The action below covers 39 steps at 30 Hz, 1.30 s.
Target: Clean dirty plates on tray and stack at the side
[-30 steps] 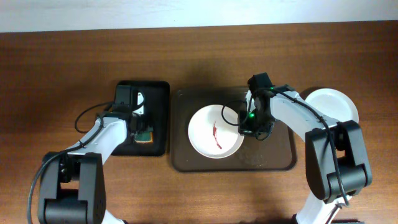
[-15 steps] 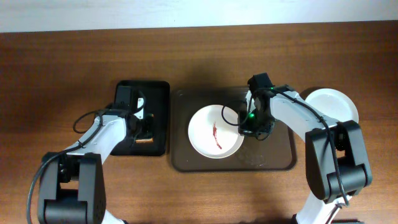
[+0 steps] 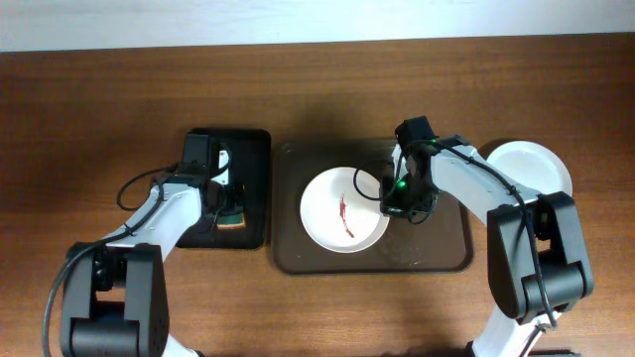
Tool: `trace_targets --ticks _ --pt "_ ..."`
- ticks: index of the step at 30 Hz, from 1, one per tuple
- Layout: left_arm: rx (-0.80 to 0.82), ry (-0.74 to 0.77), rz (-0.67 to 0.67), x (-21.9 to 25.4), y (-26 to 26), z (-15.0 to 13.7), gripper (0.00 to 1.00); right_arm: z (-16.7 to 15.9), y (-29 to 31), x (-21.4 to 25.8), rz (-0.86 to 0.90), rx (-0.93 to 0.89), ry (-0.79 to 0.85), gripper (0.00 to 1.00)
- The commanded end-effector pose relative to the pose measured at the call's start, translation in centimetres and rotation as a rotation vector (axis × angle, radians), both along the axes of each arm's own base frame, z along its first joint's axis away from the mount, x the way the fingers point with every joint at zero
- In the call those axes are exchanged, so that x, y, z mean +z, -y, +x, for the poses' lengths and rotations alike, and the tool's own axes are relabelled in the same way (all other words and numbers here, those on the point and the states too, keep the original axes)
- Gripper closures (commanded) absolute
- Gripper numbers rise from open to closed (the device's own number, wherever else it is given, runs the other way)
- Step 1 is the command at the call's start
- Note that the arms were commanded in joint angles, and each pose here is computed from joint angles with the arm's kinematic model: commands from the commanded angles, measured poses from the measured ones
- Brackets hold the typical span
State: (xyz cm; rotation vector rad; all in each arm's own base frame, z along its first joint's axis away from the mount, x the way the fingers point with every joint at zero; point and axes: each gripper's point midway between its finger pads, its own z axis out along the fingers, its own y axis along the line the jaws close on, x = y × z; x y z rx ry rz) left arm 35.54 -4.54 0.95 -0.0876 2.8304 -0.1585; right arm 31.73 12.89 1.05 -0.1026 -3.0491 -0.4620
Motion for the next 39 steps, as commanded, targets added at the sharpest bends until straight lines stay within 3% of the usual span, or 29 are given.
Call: trace_targets --ticks 1,8,22,32,39 --pt "-0.004 -0.028 0.0 -0.7 0.0 -0.7 1.0 0.1 0.1 0.8 -0.003 0.01 0.028 0.96" --pt "-0.004 -0.001 -0.013 0.8 0.1 0.1 1.0 0.1 0.1 0.8 -0.003 0.011 0.028 0.96" --pt "-0.005 0.256 -0.032 9.6 0.2 1.9 1.0 0.1 0.1 0.8 -0.003 0.01 0.028 0.96" --pt "-0.005 0.311 -0.036 10.9 0.3 2.5 1.0 0.1 0.1 0.8 -0.003 0.01 0.028 0.96" --pt "0.04 0.512 0.019 14.1 -0.9 6.3 1.0 0.2 0.1 0.9 -0.002 0.011 0.031 0.96"
